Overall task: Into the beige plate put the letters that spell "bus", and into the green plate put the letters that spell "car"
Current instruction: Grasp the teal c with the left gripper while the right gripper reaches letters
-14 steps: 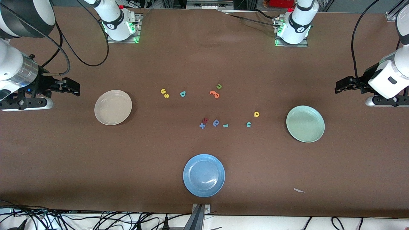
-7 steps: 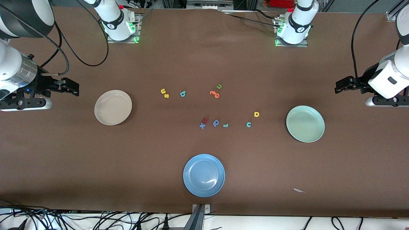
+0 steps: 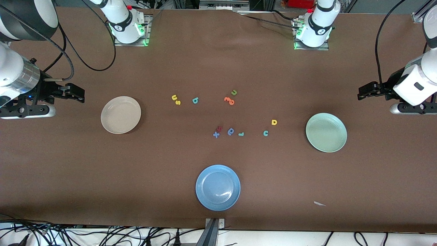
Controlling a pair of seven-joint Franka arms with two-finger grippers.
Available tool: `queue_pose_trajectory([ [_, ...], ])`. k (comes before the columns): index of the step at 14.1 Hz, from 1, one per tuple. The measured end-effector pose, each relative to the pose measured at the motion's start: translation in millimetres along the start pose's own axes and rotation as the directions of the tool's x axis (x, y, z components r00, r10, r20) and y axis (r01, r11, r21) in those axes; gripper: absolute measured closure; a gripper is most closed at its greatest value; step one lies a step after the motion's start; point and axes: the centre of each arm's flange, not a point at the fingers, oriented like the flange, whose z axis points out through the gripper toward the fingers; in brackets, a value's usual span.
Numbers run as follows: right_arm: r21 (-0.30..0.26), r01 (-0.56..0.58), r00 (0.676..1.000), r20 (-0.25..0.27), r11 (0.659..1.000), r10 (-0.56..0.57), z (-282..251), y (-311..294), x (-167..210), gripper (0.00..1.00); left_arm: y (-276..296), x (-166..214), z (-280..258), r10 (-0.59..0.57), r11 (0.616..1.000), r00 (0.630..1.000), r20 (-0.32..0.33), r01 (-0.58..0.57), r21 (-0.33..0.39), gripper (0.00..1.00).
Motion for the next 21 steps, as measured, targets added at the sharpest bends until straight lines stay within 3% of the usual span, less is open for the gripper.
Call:
queue_pose_trajectory([
  [5, 0.003, 0.000, 1.000, 0.004, 1.000, 0.000, 2.1, -0.2, 1.0, 0.00, 25.6, 9.3, 20.2, 0.042, 0.999, 0.999, 0.033, -0.042, 0.004, 0.00],
  [11, 0.014, -0.008, 1.000, 0.004, 1.000, 0.008, 2.3, 3.3, 1.1, 0.00, 115.5, 30.3, 72.9, 0.008, 1.000, 0.999, 0.048, -0.008, -0.011, 0.00],
  [16, 0.075, -0.005, 1.000, -0.008, 0.997, 0.005, 11.3, -5.5, 5.9, 0.00, 189.7, 55.3, 149.5, -0.056, 0.998, 0.998, 0.021, 0.057, -0.028, 0.00],
  [21, 0.101, -0.017, 1.000, -0.011, 0.995, 0.018, 60.0, -56.0, 13.0, 0.00, 241.2, 67.5, 235.6, -0.019, 1.000, 1.000, 0.019, 0.019, -0.020, 0.00],
])
